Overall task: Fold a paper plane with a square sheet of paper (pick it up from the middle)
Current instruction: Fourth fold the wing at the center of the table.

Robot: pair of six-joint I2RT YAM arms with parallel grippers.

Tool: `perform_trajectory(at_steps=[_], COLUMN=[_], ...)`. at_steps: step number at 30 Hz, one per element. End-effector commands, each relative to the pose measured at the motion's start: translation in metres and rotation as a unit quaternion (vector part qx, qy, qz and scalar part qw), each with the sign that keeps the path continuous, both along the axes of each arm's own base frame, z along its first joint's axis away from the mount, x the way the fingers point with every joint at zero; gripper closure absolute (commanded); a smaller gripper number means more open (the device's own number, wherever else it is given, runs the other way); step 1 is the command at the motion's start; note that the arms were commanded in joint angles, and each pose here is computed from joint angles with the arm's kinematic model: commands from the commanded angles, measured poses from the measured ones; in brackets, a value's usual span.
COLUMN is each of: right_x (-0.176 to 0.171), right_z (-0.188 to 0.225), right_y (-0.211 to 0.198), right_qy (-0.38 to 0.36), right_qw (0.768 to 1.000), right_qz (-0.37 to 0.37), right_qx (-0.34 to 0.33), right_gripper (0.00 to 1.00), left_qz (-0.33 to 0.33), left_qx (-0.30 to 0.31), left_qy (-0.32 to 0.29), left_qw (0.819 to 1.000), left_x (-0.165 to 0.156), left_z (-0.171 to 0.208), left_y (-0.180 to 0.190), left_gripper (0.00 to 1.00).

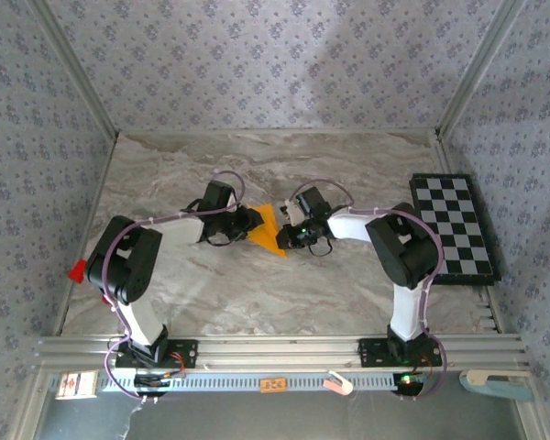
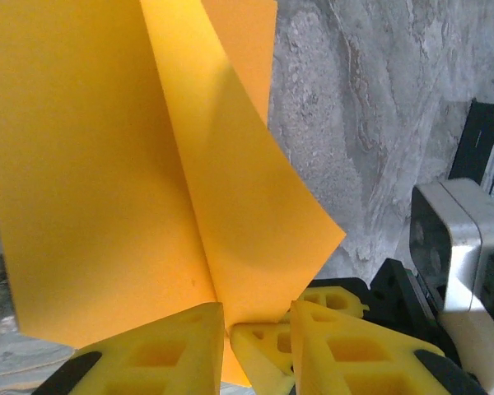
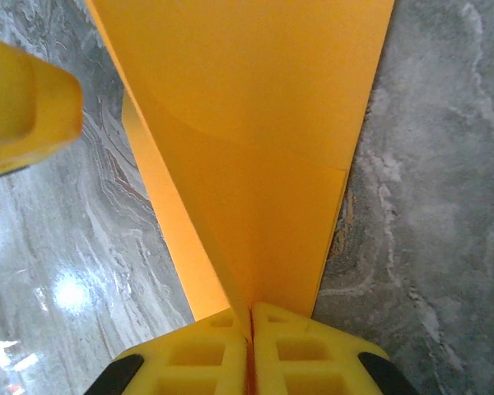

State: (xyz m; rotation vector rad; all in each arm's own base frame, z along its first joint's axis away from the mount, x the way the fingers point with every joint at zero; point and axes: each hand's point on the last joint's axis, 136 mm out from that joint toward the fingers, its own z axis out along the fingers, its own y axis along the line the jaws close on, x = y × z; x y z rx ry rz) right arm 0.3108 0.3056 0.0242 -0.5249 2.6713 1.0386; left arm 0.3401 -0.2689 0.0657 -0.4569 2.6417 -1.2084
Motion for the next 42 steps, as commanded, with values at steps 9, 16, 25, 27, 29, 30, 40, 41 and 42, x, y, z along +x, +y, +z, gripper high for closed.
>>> perform_trajectory(at_steps=[9,16,25,27,29,30,40,41,42], right_x=[-0.008,-0.006,-0.007,-0.008,-0.008,-0.009,-0.009,-0.009,-0.009], right_z=[-0.014,-0.015,-0.019,-0.019,-0.020,-0.020,-0.020,-0.021,-0.021], right_y=[-0.004,-0.005,-0.007,-0.007,-0.007,-0.008,-0.009,-0.009,-0.009], right_qy=[0.072,0.080,0.085,0.086,0.087,0.088,0.091,0.091,0.092], right_qw=[0.997,0.996,0.995,0.995,0.995,0.995,0.995,0.995,0.995], right_qz=[-0.019,-0.025,-0.026,-0.026,-0.026,-0.027,-0.030,-0.030,-0.031], right_qx=[0.034,0.042,0.037,0.036,0.036,0.035,0.035,0.035,0.035], right_gripper=[0.91,0.90,0.90,0.89,0.88,0.87,0.83,0.83,0.84], left_qz=[-0.038,-0.045,-0.051,-0.049,-0.047,-0.044,-0.037,-0.037,-0.036], left_qx=[-0.009,-0.004,0.033,0.044,0.057,0.061,0.110,0.115,0.119], left_qy=[0.000,0.006,0.018,0.023,0.033,0.036,0.073,0.077,0.082], left_qw=[0.999,0.999,0.998,0.998,0.997,0.997,0.991,0.990,0.989], left_x=[-0.001,-0.001,-0.004,-0.005,-0.008,-0.008,-0.017,-0.017,-0.018], left_z=[-0.010,-0.017,-0.026,-0.029,-0.034,-0.036,-0.051,-0.053,-0.055], left_y=[-0.017,-0.020,-0.018,-0.015,-0.013,-0.011,-0.002,-0.001,-0.001], left_gripper=[0.73,0.66,0.59,0.58,0.58,0.57,0.52,0.51,0.51])
